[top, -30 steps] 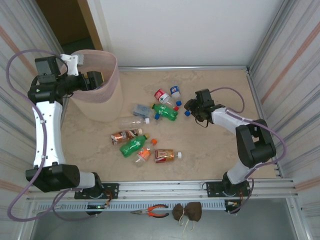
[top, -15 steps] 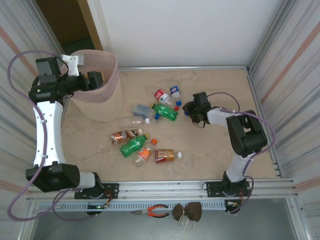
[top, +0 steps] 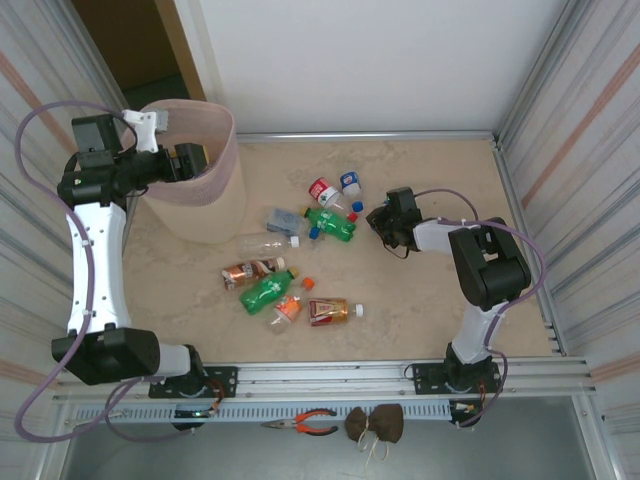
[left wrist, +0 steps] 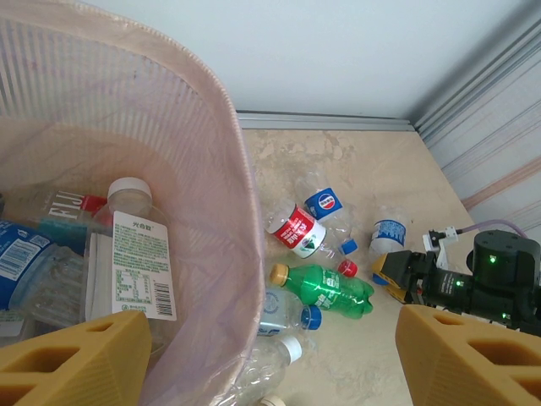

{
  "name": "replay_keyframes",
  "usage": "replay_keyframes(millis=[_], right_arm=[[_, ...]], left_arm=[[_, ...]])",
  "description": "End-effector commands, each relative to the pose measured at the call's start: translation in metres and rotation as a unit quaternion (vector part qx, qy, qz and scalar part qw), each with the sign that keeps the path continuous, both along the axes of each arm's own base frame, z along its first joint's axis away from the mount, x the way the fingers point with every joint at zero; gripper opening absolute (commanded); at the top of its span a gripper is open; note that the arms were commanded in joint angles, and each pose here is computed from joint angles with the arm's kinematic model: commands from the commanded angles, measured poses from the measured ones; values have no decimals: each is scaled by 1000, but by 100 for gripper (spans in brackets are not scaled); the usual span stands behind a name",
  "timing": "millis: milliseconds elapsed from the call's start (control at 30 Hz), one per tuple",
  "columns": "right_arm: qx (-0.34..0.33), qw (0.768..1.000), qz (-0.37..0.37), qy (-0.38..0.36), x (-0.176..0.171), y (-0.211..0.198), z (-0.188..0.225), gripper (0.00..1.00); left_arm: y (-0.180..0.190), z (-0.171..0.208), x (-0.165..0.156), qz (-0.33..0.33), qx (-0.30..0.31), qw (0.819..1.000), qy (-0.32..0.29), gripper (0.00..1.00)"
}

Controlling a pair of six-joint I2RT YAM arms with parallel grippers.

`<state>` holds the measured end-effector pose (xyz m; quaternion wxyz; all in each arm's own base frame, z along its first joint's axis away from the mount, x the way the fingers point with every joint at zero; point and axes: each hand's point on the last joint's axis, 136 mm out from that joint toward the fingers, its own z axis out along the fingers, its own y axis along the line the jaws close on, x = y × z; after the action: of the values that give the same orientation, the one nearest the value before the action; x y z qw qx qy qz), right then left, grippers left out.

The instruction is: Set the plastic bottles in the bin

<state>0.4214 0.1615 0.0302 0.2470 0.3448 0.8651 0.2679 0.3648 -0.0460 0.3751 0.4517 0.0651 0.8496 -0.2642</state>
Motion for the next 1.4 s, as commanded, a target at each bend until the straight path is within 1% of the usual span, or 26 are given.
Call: replay_keyframes(millis=[0,267,400,533,600,700,767,867,967,1033,1100,1133,1200,1267,1367], right_arm=[[1,1000,-12,7,-5,-6,-5,38],[-10,1000,-15,-13,-9,-14,14,31],[-40,998,-3,-40,-12,-21,36,30],[-109,990,37,-79,-16,-31,60,28],[-152,981,65,-102,-19,-36,73,27],[-233,954,115,-149,-23,-43,95,24],[-308,919,161,-185,-27,-45,112,23],[-389,868,218,-219,-33,-48,129,22],[-439,828,247,-246,-35,-52,146,22],[-455,809,260,-266,-35,-52,159,22],[-470,775,305,-294,-40,-41,169,22],[-485,750,326,-309,-42,-35,173,21],[-522,693,366,-337,-45,-23,183,20],[-558,626,407,-362,-51,-10,192,18],[-600,538,448,-387,-60,6,206,18]], left_arm=[[-3,17,-9,-6,-11,1000,-25,77],[-7,24,-12,-12,-23,999,-36,76],[-10,30,-14,-16,-36,998,-49,76],[-17,39,-17,-29,-54,996,-67,76],[-22,43,-17,-36,-57,995,-74,76],[-30,50,-19,-49,-57,994,-83,76],[-35,53,-21,-58,-56,993,-89,76],[-43,56,-21,-71,-56,992,-93,76],[-51,57,-22,-83,-55,990,-95,76],[-57,57,-24,-92,-55,990,-95,76],[-64,56,-25,-102,-52,989,-93,76],[-67,56,-26,-107,-50,989,-93,76],[-72,57,-28,-118,-46,988,-93,77],[-78,57,-31,-128,-40,987,-92,77],[-85,55,-34,-139,-31,986,-89,76]])
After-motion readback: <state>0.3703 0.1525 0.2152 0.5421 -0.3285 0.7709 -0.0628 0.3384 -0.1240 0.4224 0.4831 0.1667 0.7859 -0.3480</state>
